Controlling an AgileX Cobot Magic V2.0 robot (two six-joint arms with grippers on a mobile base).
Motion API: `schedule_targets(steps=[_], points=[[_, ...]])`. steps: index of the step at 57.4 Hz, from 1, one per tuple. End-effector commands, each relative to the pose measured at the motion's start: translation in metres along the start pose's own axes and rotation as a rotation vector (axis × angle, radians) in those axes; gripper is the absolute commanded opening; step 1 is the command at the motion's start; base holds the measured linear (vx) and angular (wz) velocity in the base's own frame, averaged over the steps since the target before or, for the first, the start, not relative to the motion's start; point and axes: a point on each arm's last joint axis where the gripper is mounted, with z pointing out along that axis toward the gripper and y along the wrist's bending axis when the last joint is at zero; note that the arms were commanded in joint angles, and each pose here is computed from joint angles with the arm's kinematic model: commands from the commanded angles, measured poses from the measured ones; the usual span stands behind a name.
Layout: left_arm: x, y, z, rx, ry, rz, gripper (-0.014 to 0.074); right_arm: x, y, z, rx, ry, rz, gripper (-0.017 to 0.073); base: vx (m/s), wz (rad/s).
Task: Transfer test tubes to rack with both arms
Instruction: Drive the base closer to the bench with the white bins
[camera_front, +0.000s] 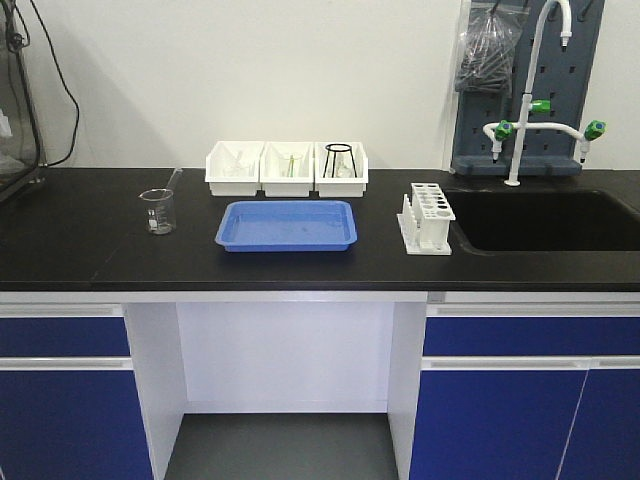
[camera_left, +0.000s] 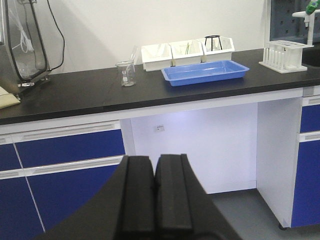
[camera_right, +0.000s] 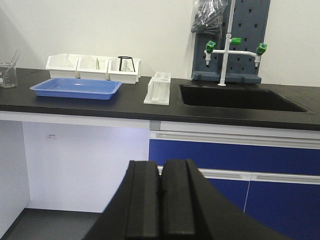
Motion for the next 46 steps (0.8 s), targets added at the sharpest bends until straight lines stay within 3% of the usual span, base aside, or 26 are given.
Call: schedule_targets(steps=[1, 46], points=[[-0.0159, 0.0019, -0.0020, -0.015, -0.105, -0.018, -0.0003, -0.0034, -0.0001, -0.0005, 0.007, -0.077, -0.004, -0.0012, 0.00, -0.01], [-0.0159, 0.0019, -0.0020, -0.015, -0.105, -0.018, -0.0003, -0.0035, -0.0001, -0.0005, 0.007, -0.078, -0.004, -0.0012, 0.00, -0.01]])
